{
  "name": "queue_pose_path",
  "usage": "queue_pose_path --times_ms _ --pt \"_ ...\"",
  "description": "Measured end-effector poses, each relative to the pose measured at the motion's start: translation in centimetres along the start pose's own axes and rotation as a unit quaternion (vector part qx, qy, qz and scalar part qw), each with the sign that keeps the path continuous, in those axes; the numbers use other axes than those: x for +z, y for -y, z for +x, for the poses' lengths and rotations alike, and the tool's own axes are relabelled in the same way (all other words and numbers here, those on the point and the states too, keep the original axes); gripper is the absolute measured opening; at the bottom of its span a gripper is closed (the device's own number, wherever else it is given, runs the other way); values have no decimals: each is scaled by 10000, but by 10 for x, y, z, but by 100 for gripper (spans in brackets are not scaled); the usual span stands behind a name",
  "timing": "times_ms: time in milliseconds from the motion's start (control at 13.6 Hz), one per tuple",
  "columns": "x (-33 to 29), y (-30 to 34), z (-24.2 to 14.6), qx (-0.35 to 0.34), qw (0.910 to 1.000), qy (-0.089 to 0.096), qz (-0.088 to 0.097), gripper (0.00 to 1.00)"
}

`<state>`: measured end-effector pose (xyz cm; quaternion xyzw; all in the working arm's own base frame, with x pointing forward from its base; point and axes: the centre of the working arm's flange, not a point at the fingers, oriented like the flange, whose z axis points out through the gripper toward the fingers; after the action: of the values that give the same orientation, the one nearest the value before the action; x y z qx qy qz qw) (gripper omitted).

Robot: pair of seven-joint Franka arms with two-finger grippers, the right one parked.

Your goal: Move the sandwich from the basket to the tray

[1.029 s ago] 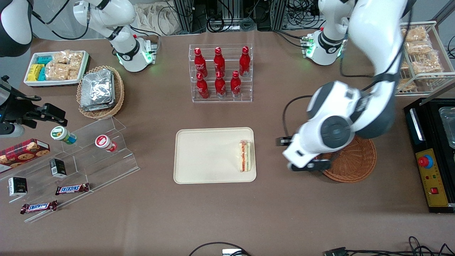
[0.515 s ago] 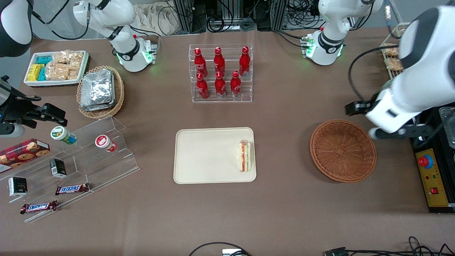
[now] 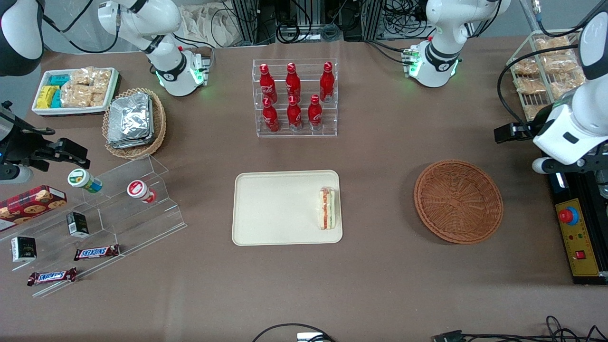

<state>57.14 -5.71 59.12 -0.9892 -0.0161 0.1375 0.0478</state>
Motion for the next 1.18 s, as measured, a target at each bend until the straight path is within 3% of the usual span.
queue_pose_path --times_ms 735,1176 --pt "0 -3 -9 6 9998 -200 -63 100" --pt "10 -7 -33 -44 9982 -596 -52 100"
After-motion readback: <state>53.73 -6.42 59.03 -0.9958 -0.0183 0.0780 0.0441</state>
